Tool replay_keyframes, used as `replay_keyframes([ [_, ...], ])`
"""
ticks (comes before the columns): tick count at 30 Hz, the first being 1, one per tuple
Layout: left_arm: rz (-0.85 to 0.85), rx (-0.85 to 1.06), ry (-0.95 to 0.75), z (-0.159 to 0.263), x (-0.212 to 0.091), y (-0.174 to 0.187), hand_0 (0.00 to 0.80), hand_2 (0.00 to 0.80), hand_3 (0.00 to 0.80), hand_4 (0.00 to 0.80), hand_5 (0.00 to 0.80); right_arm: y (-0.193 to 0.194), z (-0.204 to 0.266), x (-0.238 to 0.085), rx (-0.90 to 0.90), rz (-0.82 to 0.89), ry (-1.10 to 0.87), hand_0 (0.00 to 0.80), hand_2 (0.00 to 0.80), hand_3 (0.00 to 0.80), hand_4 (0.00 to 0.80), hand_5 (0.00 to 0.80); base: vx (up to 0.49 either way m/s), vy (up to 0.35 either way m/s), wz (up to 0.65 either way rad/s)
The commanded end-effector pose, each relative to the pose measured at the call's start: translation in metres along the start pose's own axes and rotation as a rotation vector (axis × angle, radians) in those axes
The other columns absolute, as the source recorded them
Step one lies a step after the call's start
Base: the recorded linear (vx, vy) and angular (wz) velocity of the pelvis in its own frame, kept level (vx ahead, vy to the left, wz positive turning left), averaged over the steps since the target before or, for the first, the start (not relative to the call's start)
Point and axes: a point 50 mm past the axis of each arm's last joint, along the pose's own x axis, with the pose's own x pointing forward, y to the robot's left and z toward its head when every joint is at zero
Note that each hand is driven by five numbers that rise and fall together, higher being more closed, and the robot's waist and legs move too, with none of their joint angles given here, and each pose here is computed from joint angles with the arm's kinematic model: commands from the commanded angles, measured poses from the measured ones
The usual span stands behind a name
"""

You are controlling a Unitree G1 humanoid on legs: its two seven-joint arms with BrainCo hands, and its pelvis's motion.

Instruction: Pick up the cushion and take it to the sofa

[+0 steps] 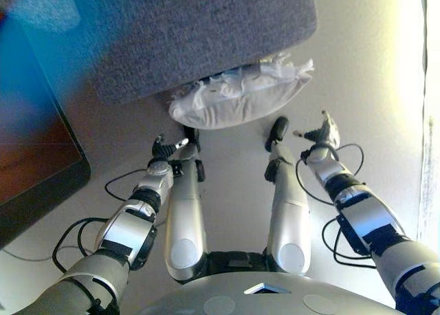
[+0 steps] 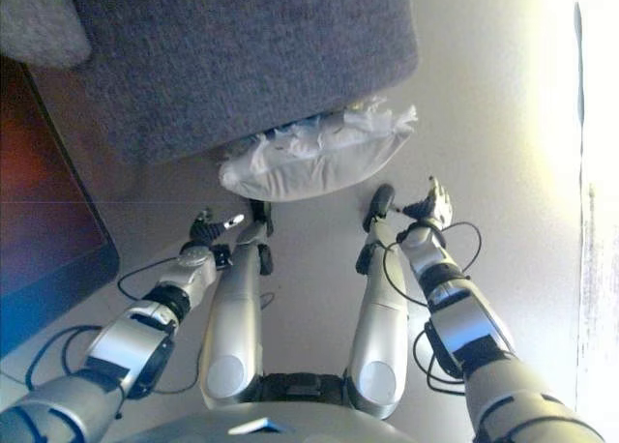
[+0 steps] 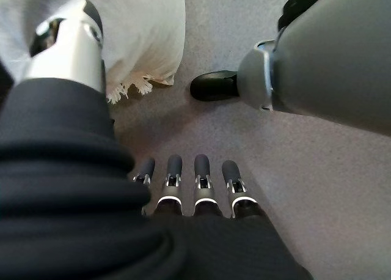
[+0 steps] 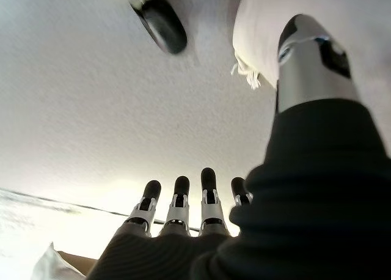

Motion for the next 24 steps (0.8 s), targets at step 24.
replay_keyframes([
  [24,0.172,0.079,-0.667,0.213,-0.008,0.061,0.0,0.0,0.0,0.0,0.0,-0.168,0.102,0.044,0.065,-0.382,-0.513,0.0,0.0,0.0,0.0,0.0,-0.009,-0.011,-0.04],
])
